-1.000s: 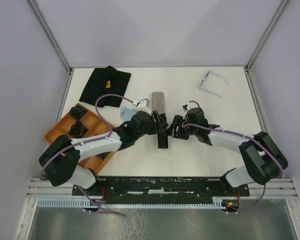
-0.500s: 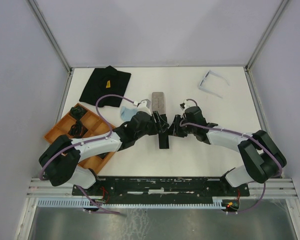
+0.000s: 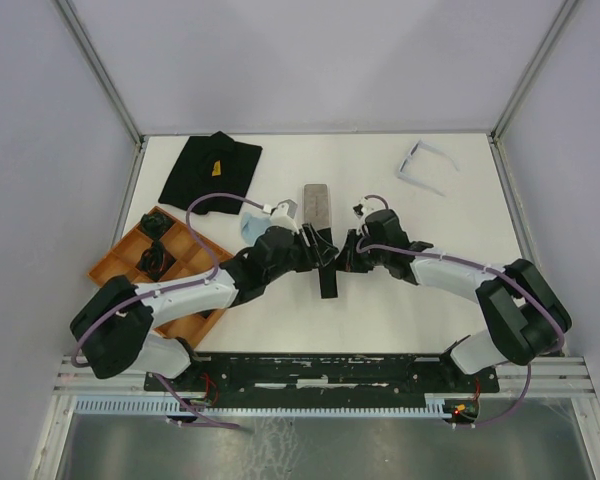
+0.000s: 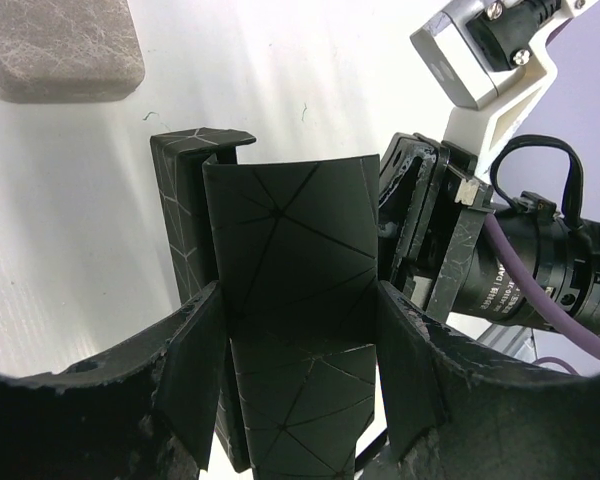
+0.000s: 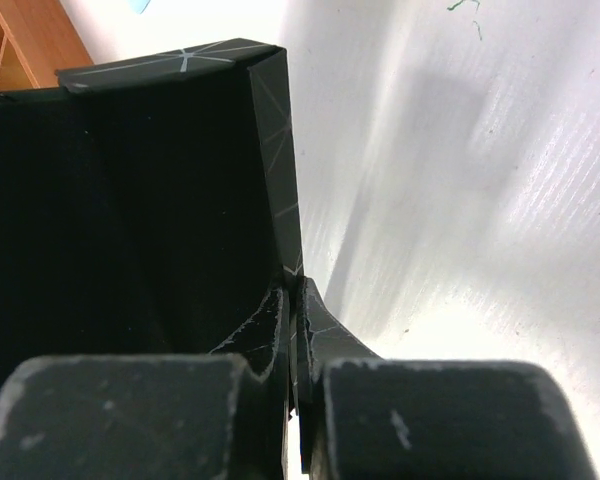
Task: Organize the sunglasses
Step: Open the sunglasses case.
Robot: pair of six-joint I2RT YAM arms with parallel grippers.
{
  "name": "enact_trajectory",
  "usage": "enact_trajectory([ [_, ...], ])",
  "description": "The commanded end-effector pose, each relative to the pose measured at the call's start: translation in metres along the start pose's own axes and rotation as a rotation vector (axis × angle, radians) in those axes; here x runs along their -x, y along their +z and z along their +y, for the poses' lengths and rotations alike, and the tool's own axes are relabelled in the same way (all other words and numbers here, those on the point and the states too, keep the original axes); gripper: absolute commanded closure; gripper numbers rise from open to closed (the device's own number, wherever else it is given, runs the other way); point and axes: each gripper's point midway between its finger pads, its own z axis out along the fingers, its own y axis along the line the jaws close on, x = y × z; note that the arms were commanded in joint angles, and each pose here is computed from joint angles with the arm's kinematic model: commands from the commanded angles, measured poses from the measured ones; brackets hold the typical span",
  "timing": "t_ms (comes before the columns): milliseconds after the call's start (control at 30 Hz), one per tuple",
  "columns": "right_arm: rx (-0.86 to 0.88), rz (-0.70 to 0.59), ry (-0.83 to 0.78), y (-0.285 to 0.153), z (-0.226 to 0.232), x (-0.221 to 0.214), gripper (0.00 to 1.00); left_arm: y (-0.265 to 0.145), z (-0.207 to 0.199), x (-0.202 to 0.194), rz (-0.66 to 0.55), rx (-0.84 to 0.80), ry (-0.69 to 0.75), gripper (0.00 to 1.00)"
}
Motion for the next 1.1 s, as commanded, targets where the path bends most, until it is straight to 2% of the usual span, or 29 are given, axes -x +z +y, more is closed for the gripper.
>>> enact_trajectory([
  [0, -0.057, -0.068, -0.065, -0.010, -0.001, 0.027, 1.00, -0.009, 0.017, 0.014, -0.058, 0.061, 0.007, 0.51],
  [300, -0.156, -0.055, -0.173, -0.028, -0.008, 0.040, 1.00, -0.022, 0.040, 0.015, -0.080, 0.144, 0.068, 0.46],
  [400, -0.174, -0.057, -0.188, -0.032, -0.009, 0.043, 1.00, -0.024, 0.042, 0.017, -0.083, 0.158, 0.080, 0.43],
  [600, -0.192, -0.077, -0.193, -0.039, -0.009, 0.047, 1.00, -0.022, 0.046, 0.017, -0.081, 0.173, 0.089, 0.42],
  [933, -0.197, -0.080, -0.234, -0.045, -0.008, 0.049, 1.00, -0.015, 0.055, 0.006, -0.049, 0.179, 0.088, 0.56],
  [1067, -0.209, -0.062, -0.297, -0.045, -0.010, 0.052, 1.00, -0.014, 0.058, 0.001, -0.032, 0.179, 0.091, 0.58],
])
